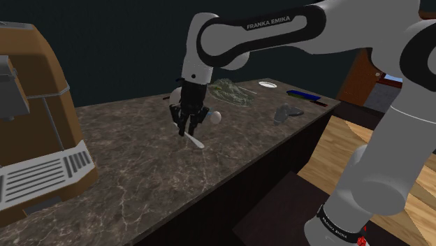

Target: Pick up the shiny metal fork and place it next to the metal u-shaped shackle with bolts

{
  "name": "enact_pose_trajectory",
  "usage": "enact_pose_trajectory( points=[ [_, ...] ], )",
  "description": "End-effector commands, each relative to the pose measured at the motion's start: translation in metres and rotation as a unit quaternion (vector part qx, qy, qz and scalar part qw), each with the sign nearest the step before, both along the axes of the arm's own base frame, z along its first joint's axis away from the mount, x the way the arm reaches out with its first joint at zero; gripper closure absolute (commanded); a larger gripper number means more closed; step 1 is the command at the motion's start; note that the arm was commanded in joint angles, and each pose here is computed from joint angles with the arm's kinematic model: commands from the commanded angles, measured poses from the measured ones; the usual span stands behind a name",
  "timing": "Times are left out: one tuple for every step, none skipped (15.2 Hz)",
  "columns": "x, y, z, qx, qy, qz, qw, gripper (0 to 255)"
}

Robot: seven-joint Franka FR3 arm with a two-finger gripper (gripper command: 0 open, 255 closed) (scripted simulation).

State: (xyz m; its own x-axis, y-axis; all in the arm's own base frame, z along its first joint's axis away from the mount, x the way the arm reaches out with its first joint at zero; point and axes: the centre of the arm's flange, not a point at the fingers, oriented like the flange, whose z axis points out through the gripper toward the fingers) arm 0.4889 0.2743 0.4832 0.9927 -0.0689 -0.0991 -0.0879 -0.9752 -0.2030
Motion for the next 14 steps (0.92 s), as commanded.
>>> enact_pose_trajectory(
  points=[
    [0.000, 0.000, 0.010, 0.000, 0.000, 0.000, 1.0000, 255],
    [0.000, 0.000, 0.015, 0.000, 0.000, 0.000, 1.0000, 255],
    [0.000, 0.000, 0.020, 0.000, 0.000, 0.000, 1.0000, 255],
    [0.000, 0.000, 0.025, 0.000, 0.000, 0.000, 1.0000, 255],
    [0.000, 0.000, 0.031, 0.000, 0.000, 0.000, 1.0000, 255],
    [0.000, 0.000, 0.036, 0.000, 0.000, 0.000, 1.0000, 255],
    [0.000, 0.000, 0.041, 0.000, 0.000, 0.000, 1.0000, 255],
    [0.000, 0.000, 0.045, 0.000, 0.000, 0.000, 1.0000, 255],
    [0.000, -0.013, 0.045, 0.000, 0.000, 0.000, 1.0000, 255],
    [0.000, -0.026, 0.046, 0.000, 0.000, 0.000, 1.0000, 255],
    [0.000, -0.039, 0.046, 0.000, 0.000, 0.000, 1.0000, 255],
    [0.000, -0.053, 0.046, 0.000, 0.000, 0.000, 1.0000, 255],
    [0.000, -0.066, 0.046, 0.000, 0.000, 0.000, 1.0000, 255],
    [0.000, -0.079, 0.046, 0.000, 0.000, 0.000, 1.0000, 255]
  ],
)
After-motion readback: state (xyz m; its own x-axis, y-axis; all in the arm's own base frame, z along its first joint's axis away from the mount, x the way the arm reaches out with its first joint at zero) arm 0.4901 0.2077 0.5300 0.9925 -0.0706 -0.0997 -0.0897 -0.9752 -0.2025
